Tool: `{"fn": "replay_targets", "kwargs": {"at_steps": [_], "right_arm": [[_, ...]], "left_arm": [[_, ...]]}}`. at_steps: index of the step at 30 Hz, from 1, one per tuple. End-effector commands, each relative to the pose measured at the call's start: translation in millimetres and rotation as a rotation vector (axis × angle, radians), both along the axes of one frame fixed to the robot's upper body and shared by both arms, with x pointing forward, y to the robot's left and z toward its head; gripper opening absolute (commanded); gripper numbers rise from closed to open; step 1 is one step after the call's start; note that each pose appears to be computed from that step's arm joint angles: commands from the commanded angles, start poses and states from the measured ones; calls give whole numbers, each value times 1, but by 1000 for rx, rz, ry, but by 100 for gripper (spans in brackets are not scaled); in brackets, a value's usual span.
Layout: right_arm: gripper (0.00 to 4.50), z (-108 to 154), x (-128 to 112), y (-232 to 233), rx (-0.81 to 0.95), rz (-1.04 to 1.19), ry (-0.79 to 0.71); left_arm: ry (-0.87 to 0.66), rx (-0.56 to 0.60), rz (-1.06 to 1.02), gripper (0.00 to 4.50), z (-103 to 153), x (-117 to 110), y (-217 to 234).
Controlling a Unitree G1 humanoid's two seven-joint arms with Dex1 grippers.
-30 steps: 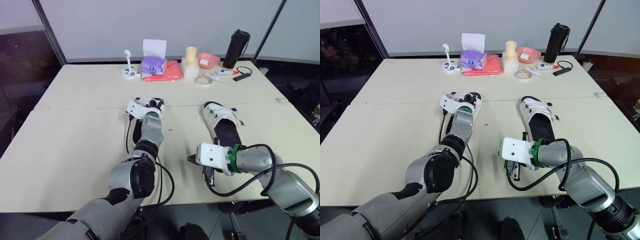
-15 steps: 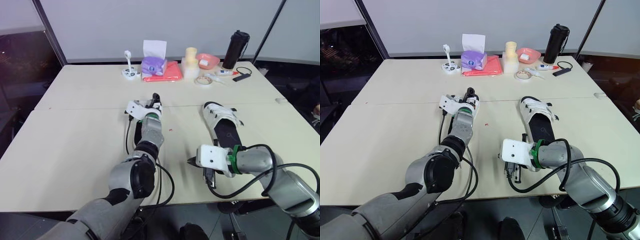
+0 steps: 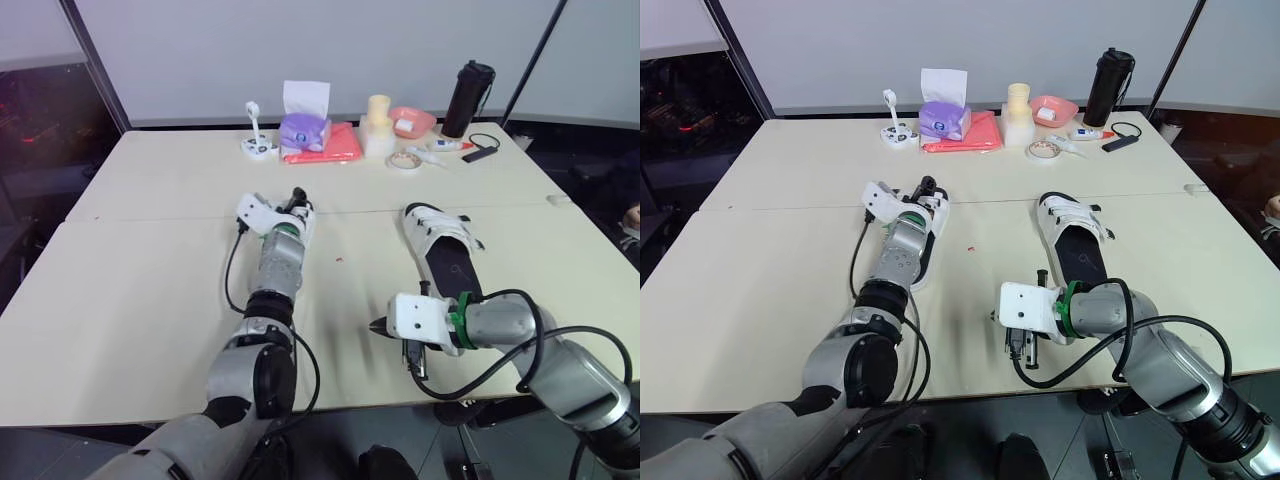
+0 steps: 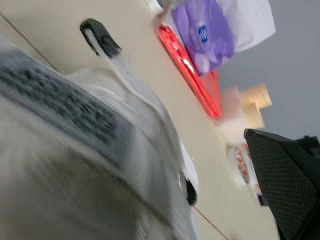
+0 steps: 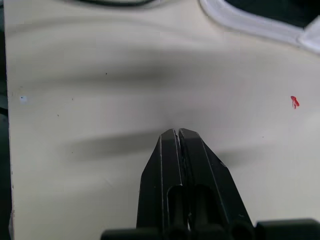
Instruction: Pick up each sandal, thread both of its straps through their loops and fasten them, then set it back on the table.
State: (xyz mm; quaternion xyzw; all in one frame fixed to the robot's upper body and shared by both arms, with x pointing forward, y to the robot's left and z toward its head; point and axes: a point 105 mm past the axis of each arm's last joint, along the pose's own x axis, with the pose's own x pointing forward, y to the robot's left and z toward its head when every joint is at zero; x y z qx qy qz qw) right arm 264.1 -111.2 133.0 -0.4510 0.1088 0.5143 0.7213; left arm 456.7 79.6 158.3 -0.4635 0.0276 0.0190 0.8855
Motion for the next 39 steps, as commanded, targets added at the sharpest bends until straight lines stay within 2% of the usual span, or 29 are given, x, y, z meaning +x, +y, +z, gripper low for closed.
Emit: {"fn": "replay_targets", "kwargs": {"at_steps": [1, 7, 14, 21, 28, 39], "right_arm": [[0, 8, 2, 7, 12, 38, -33], [0, 8, 7, 7, 9, 55, -38], [0, 11, 12, 8, 7, 62, -50], [0, 13, 13, 6, 1, 57, -60], [0, 14, 14, 4, -2, 57, -65], [0, 15, 20, 7, 0, 71, -80]], "left_arm": [[48, -39, -132, 447, -8, -24, -41], [92, -11, -212, 447, -15, -42, -33], [80, -106, -261, 447, -21, -44, -40], [57, -20, -474, 447, -14, -55, -45], [80, 60, -638, 447, -13, -78, -42], [-47, 266, -844, 447, 3, -101, -33]]}}
